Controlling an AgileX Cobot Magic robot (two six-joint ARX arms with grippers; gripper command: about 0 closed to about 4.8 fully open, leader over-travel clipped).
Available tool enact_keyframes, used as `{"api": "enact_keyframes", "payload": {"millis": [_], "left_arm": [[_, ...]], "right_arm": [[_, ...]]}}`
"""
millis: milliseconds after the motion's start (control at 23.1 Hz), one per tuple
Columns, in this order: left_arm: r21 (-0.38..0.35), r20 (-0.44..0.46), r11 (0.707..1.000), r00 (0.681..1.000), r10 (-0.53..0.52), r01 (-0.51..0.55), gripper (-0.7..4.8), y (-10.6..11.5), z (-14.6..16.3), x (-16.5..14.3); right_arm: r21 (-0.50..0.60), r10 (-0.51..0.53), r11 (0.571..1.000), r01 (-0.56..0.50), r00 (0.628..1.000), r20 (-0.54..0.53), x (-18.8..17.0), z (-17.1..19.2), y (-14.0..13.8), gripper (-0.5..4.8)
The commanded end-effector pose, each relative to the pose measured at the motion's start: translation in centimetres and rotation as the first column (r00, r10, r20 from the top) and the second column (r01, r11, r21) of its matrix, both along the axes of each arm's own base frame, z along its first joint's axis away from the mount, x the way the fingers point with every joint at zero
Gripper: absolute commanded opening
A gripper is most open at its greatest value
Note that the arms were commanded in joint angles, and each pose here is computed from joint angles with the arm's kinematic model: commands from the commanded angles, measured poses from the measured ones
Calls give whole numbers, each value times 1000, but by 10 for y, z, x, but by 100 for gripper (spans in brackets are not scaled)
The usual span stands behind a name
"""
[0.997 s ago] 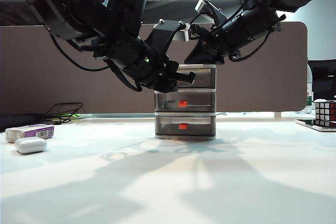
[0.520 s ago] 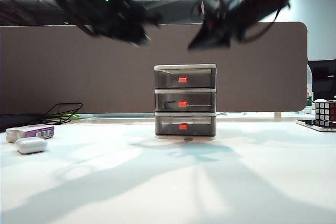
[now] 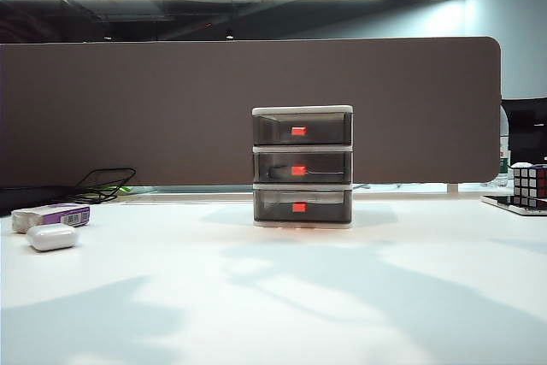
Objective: Open the second layer of the drawer on the table, pick up the transparent tape on the table and put it in, and finally close the drawer.
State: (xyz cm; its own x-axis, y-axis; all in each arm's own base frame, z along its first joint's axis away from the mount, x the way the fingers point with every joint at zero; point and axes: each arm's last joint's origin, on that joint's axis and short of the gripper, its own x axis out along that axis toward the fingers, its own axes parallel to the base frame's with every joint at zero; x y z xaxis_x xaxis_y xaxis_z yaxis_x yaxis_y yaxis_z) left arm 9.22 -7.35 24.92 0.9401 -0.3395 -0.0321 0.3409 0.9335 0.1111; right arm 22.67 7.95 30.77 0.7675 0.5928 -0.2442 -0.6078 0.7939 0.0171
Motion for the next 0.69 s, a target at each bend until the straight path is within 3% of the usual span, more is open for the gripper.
{"api": "enact_keyframes", "payload": {"millis": [43, 87, 260, 477, 694], "left_arm": [[-93, -43, 993, 997, 64, -68, -6, 10, -20, -11], [-154, -37, 986, 998, 59, -64, -6, 14, -32, -16], [-204, -9, 978, 999, 47, -47, -6, 21, -56, -23], [-171, -43, 985, 999, -7, 0, -6, 15, -75, -20], [-164, -52, 987, 999, -2, -6, -6, 15, -78, -20]], "right_arm": [[51, -32, 998, 31, 999, 9, -23, -23, -8, -5], [79, -54, 995, 54, 999, 6, -39, -41, -13, -5], [98, -118, 988, 120, 993, -29, -73, -86, -25, -5], [125, -107, 986, 110, 994, -29, -103, -126, -30, -5], [168, -164, 972, 162, 986, 2, -118, -150, -36, -5]]}}
